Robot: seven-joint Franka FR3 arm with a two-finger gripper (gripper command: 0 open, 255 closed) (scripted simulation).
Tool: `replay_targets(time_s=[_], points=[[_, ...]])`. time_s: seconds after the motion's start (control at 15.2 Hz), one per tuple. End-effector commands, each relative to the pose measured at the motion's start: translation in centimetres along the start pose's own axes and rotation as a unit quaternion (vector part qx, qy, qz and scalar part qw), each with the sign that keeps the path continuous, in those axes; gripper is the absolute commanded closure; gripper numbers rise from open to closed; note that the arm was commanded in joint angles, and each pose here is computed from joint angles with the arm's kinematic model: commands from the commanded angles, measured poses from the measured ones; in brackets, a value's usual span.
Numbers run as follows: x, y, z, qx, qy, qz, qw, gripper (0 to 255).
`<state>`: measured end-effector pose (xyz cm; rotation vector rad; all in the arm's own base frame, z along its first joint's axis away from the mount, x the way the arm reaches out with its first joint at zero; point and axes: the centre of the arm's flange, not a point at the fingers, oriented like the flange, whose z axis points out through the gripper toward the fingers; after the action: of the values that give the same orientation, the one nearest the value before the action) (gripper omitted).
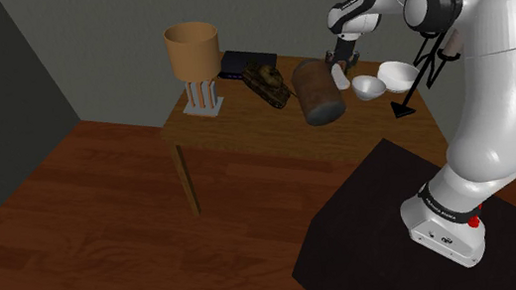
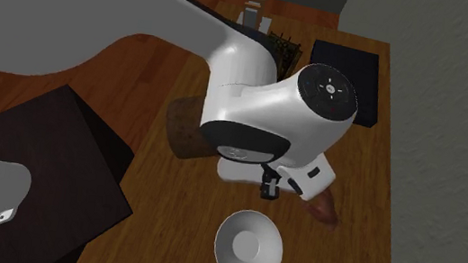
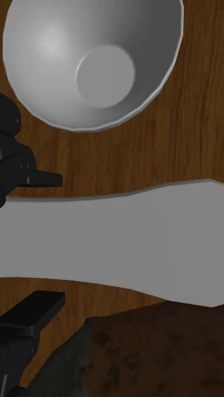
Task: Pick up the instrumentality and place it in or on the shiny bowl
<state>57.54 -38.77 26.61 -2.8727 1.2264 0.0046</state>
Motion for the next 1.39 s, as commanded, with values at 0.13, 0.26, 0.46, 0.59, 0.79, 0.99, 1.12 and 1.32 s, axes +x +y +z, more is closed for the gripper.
replay_targets(time_s=[0.13, 0.26, 0.46, 0.59, 0.79, 0.99, 1.12, 1.32], points=[[0.1, -0.2, -2.2, 0.001, 0.001, 0.000, 1.0000, 255], [0.1, -0.2, -3.3, 0.001, 0.001, 0.000, 1.0000, 255], [0.1, -0.2, -4.5, 0.001, 0.001, 0.000, 1.0000, 255], [0.7, 2.4, -4.6, 0.001, 0.001, 0.000, 1.0000, 255], [1.6, 6.2, -4.8, 0.001, 0.001, 0.000, 1.0000, 255], [2.6, 10.0, -5.0, 0.001, 0.001, 0.000, 1.0000, 255], [3.2, 12.6, -5.1, 0.001, 0.001, 0.000, 1.0000, 255], [4.1, 16.5, -5.2, 0.001, 0.001, 0.000, 1.0000, 255]])
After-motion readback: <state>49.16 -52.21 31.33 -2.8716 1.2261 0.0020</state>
